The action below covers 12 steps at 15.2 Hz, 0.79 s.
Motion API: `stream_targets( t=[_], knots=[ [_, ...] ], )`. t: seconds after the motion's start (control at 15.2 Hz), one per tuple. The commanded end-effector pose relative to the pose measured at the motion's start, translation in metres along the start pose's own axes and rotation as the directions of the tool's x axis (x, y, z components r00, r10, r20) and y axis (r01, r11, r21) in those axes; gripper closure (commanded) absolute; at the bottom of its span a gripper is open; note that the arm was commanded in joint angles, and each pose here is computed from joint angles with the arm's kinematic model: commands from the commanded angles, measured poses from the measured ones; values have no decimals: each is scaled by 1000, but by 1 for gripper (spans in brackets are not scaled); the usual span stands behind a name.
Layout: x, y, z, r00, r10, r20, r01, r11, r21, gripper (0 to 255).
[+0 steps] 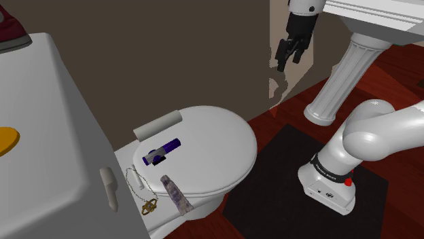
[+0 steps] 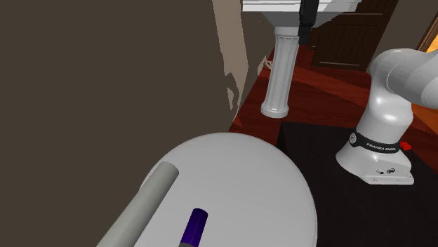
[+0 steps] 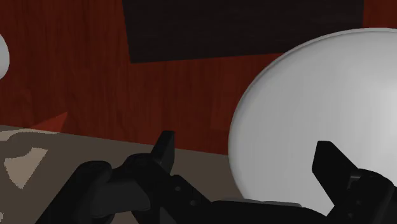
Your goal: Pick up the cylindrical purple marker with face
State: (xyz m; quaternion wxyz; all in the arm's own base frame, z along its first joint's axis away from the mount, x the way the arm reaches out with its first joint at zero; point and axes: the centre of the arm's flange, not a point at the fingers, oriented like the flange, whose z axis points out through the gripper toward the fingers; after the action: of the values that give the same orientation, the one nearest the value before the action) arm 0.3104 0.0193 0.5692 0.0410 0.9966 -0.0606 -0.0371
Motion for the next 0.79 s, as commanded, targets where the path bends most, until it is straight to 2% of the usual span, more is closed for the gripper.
stream_targets(
  t=[0.0,0.33,0.53,0.73],
  knots=[
    [0,0,0,1000,0,0,0,1000,0,0],
    [-15,-58,25,986,168,14,-168,986,0,0],
    [-20,-94,41,964,266,22,-266,964,-1,0],
    [-21,-130,56,932,362,30,-362,932,-3,0]
  ],
)
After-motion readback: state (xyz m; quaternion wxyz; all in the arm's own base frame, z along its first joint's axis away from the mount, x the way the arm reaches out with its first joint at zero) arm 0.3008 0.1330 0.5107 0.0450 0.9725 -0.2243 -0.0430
